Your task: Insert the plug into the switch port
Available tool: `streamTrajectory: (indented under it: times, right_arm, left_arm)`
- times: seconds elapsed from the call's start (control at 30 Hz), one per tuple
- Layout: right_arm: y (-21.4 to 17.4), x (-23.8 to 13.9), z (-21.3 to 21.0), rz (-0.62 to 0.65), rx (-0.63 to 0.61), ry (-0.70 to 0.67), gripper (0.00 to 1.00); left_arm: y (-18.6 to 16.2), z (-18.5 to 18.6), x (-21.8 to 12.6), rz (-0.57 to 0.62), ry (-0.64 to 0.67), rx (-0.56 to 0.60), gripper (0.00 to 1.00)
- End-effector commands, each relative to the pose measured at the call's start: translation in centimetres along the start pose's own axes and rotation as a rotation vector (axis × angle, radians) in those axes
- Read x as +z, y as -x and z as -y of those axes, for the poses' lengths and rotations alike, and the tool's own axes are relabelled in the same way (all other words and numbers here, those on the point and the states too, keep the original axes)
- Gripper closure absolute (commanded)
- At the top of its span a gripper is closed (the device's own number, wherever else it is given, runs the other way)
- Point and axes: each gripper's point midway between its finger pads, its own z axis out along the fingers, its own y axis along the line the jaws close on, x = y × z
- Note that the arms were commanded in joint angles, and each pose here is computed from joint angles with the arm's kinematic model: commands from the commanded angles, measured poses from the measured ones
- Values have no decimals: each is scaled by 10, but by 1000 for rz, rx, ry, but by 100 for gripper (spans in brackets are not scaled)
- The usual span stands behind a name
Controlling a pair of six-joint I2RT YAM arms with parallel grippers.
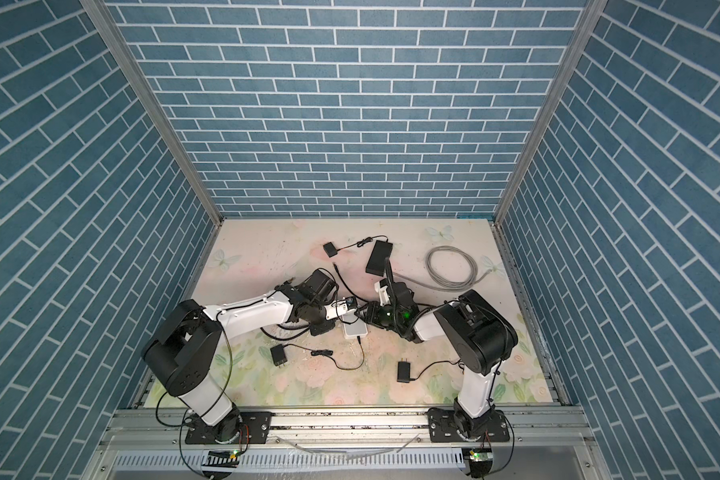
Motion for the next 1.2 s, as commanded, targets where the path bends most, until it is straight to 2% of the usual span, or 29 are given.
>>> streamTrajectory:
  times: [0.0,0.57,0.87,1.03,1.17]
  right_arm:
    - [-25,-1,-38,-112,-83,130,63]
    - [-26,-2,-38,-72,-155,75,65]
    - [-32,6,-46,-94,-132,146,65]
    - [-43,15,-67,-146,-149,225,65]
    - [-50,19,-83,-161,-153,286,65]
  left_arm:
    - [54,-1,-4,168,-9,102,97]
    - [41,3,3,97,-42,138,98]
    - [57,1,3,182,-35,94,98]
    - [75,-3,-2,270,-21,72,99]
    - [85,-11,-3,297,-3,44,100]
